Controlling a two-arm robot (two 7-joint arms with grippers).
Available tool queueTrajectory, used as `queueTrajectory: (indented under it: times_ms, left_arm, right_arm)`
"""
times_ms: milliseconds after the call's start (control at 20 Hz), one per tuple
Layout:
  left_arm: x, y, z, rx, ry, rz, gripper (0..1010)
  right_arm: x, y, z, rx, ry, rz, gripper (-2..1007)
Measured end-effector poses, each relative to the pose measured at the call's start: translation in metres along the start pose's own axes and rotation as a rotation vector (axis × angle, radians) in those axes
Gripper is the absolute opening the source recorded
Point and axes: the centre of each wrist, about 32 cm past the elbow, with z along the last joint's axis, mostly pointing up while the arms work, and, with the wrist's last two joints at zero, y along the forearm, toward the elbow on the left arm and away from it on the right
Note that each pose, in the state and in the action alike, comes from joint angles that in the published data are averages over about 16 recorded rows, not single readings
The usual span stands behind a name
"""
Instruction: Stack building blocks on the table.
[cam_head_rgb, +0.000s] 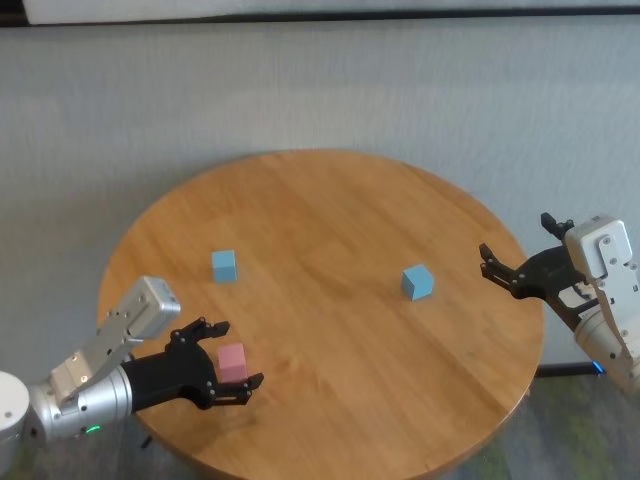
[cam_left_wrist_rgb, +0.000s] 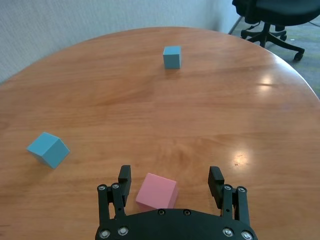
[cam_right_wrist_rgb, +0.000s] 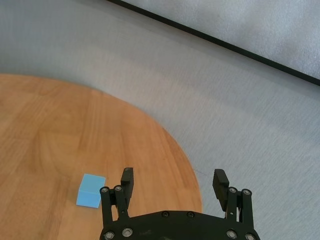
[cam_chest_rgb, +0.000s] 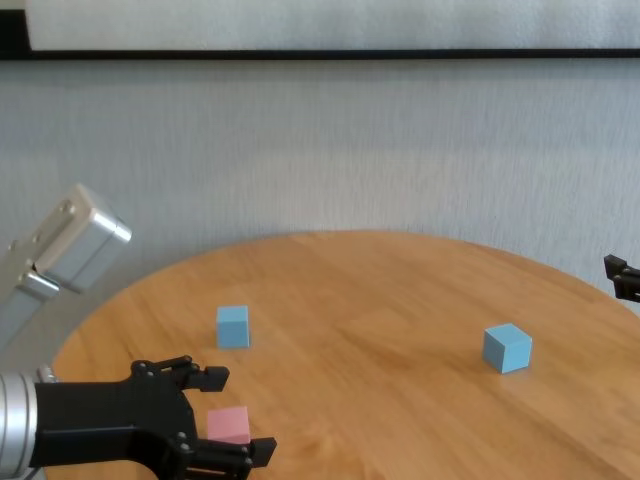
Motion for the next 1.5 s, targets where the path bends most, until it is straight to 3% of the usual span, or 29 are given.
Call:
queueTrajectory:
  times_ms: [800, 1500]
  left_arm:
    - [0.002, -0.006, -0.013, 0.024, 0.028, -0.01, 1002]
    - [0.0009, -0.011, -0.0176, 0.036, 0.037, -0.011, 954]
  right_arm:
    - [0.0, 0.0, 0.0, 0.0, 0.0, 0.0, 1000]
    - [0.0, 0.0, 0.0, 0.0, 0.0, 0.0, 1000]
